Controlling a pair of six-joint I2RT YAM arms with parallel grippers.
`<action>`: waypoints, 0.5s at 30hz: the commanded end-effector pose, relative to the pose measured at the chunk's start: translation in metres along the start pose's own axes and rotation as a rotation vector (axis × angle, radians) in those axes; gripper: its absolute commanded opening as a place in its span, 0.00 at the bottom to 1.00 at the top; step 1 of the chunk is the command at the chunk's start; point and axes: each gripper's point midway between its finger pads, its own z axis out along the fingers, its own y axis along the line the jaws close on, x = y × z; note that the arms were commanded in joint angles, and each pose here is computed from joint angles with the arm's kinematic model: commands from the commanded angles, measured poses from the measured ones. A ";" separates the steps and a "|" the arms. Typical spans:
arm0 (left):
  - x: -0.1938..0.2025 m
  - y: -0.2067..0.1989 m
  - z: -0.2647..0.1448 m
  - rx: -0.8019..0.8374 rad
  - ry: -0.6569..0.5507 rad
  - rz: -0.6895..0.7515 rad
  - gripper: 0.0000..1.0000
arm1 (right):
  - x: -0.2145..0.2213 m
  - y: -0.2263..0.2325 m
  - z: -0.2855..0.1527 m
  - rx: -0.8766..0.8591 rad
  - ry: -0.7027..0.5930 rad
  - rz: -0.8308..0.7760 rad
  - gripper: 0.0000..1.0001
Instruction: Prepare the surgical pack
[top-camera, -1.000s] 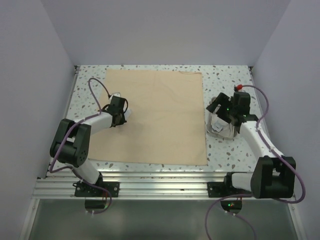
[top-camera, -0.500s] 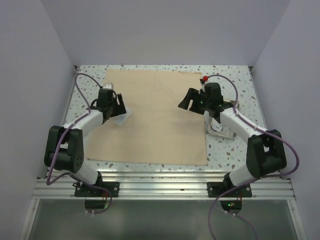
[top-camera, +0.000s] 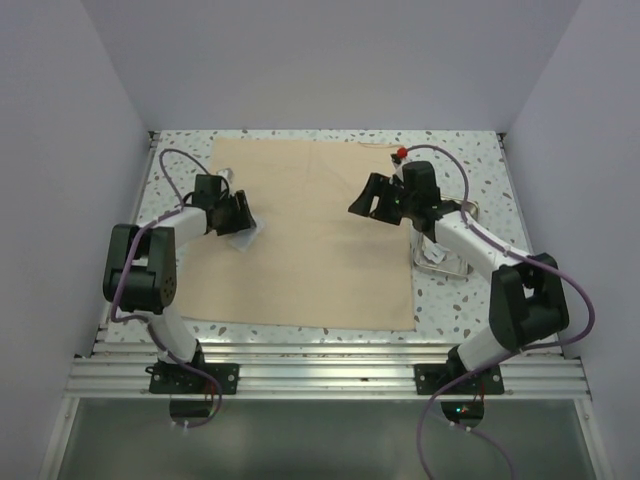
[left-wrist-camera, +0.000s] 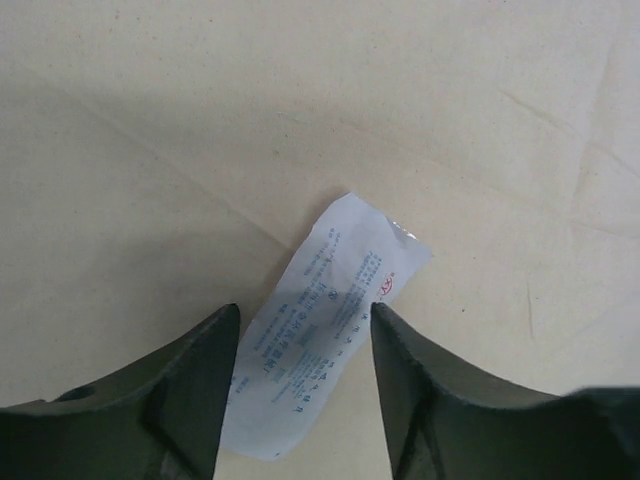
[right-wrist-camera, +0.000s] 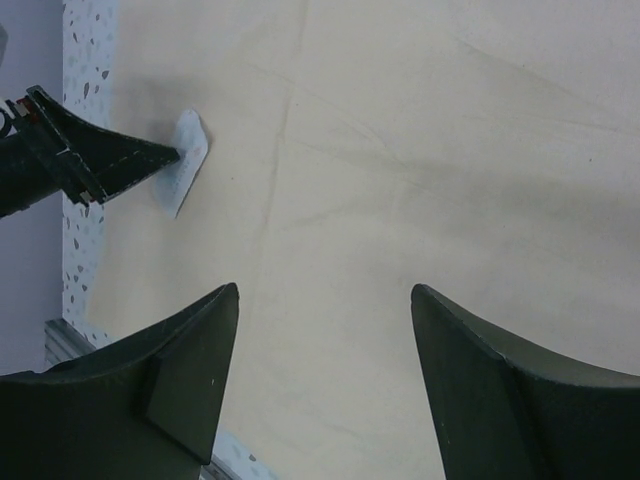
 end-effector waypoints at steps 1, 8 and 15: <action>0.026 -0.008 0.006 0.084 0.079 -0.011 0.54 | -0.011 0.020 0.002 -0.069 -0.019 -0.024 0.73; 0.047 -0.006 0.012 0.107 0.134 -0.029 0.09 | -0.004 0.020 0.004 -0.082 -0.009 -0.020 0.73; 0.048 -0.020 0.005 0.184 0.134 -0.037 0.00 | 0.008 0.024 0.011 -0.120 0.038 -0.020 0.73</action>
